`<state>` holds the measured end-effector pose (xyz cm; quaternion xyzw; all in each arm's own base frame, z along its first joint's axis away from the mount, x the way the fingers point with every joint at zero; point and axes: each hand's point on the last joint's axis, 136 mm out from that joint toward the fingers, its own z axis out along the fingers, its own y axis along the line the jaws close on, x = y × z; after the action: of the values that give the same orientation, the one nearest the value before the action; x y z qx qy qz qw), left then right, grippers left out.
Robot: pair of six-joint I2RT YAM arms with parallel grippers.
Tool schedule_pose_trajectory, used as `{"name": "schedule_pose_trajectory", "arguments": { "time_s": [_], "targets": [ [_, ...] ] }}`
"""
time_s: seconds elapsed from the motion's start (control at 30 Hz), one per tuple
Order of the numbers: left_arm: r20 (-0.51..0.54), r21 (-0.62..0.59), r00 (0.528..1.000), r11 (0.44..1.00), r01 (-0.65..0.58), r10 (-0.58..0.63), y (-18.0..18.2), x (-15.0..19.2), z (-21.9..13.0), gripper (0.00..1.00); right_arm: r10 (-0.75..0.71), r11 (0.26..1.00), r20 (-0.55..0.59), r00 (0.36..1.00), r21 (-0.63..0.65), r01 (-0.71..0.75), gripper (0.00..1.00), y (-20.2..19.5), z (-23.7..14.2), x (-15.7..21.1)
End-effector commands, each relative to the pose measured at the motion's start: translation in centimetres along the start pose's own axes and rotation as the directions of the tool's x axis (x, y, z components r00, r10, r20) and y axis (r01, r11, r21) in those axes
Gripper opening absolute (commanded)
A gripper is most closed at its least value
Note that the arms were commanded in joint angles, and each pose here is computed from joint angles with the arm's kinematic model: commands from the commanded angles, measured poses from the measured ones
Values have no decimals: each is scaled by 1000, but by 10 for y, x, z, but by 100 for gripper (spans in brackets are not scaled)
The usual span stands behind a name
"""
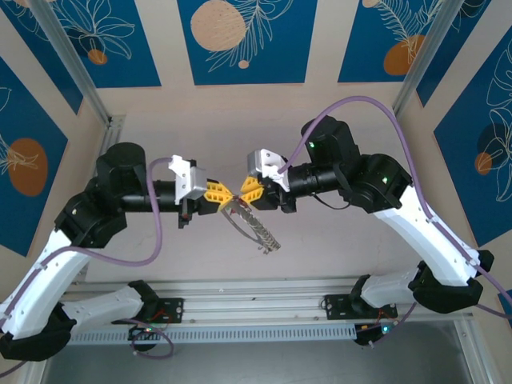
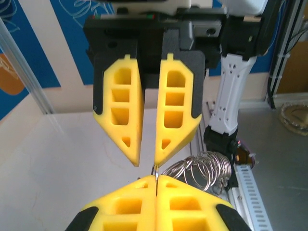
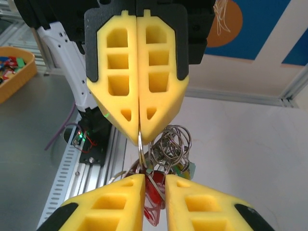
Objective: Put the keys on the keyring
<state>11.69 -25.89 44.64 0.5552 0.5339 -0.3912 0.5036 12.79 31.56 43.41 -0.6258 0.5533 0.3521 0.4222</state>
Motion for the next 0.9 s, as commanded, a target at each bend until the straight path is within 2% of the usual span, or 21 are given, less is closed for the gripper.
{"name": "schedule_pose_trajectory", "arguments": {
  "time_s": [0.0,0.17,0.47,0.7,0.87],
  "targets": [
    [112,38,994,999,-25,21,-10,-27,-8,0,-4,998,80,997,-57,9,19,12,-8,-15],
    [136,45,991,999,-19,13,-11,-30,-9,0,-17,994,124,992,-105,30,22,23,-12,-21],
    [171,65,985,998,-7,-5,-12,-33,-7,0,-24,991,172,985,-124,46,23,27,-13,-28],
    [195,81,981,997,2,-18,-13,-35,-6,0,-13,993,153,988,-114,31,23,20,-6,-24],
    [198,84,980,996,-1,-16,-14,-35,-8,0,-14,995,146,989,-94,28,29,16,-4,-23]
  ]
}}
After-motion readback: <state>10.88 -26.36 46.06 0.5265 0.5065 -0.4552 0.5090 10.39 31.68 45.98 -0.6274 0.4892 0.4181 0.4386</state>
